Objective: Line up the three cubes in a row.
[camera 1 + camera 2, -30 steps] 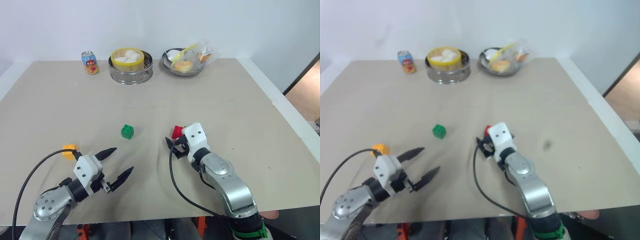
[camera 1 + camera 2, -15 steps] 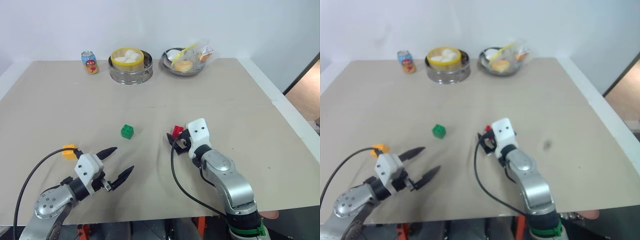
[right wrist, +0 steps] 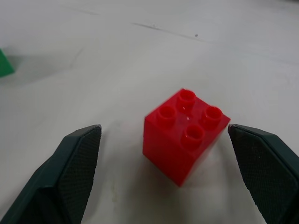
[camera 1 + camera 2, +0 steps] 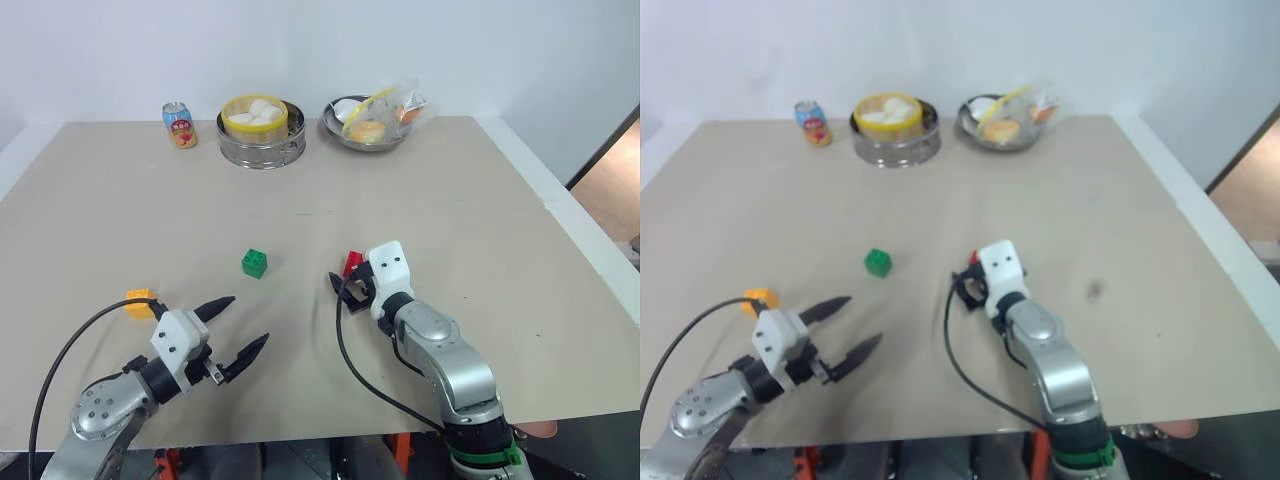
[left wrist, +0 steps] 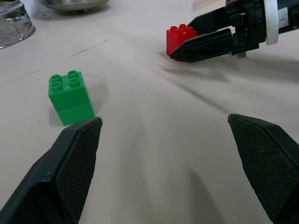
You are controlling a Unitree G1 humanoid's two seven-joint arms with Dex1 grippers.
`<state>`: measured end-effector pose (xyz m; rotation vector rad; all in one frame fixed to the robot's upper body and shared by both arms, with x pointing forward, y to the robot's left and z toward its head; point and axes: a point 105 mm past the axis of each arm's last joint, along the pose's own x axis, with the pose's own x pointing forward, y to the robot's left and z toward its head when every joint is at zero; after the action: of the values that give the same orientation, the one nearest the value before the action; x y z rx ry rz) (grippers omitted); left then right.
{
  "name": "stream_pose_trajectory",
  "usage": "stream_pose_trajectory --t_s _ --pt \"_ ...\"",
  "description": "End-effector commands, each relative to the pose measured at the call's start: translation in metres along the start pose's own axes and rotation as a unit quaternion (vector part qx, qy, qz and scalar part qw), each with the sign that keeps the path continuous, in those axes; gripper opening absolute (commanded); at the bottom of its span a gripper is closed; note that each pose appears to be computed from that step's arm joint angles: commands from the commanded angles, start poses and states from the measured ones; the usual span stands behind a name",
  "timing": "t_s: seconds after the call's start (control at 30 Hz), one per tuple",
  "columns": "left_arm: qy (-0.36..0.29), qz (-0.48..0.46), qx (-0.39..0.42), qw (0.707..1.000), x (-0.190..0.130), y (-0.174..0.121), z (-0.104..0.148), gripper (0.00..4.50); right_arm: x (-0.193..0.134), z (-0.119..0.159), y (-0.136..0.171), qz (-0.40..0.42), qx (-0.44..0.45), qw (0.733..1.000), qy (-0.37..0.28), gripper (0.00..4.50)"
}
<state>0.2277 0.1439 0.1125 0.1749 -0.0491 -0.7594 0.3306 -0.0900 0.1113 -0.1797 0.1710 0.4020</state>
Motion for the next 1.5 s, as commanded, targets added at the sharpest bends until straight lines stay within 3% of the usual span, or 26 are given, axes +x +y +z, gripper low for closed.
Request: stream_pose_trajectory --t_s 0.03,0.6,0.7,0.87,0.9,1.17,1.33,1.5 --pt "-0.012 0.0 0.016 1.0 -0.001 0.0 0.007 4.46 0.003 0.016 -0.003 -0.008 -0.006 1.0 -0.028 4.5" --pt "-0.009 0.003 0.017 1.0 -0.005 -0.002 0.001 4.46 0.011 0.014 -0.011 -0.015 0.002 0.999 -0.031 4.5" --pt "-0.009 0.001 0.018 1.0 -0.004 -0.003 0.0 4.5 0.011 0.014 -0.011 -0.015 0.003 0.999 -0.033 3.74" --pt "-0.008 0.0 0.019 1.0 -0.005 -0.002 -0.001 4.5 0.011 0.011 -0.01 -0.015 0.003 0.999 -0.031 1.98" --pt "-0.008 0.0 0.019 1.0 -0.005 -0.002 -0.002 4.5 0.011 0.01 -0.009 -0.014 0.003 0.999 -0.029 1.86" --pt "-0.005 -0.005 0.021 1.0 -0.007 -0.002 -0.003 4.5 0.01 0.013 -0.008 -0.001 -0.01 0.999 -0.032 1.86" --pt "0.0 -0.009 0.023 1.0 -0.01 -0.002 -0.005 4.5 0.004 0.032 0.008 0.099 -0.022 0.994 -0.051 1.86" --pt "-0.003 -0.014 0.021 1.0 -0.009 -0.001 -0.004 4.5 -0.009 0.038 0.032 0.223 -0.077 0.971 -0.035 1.86"
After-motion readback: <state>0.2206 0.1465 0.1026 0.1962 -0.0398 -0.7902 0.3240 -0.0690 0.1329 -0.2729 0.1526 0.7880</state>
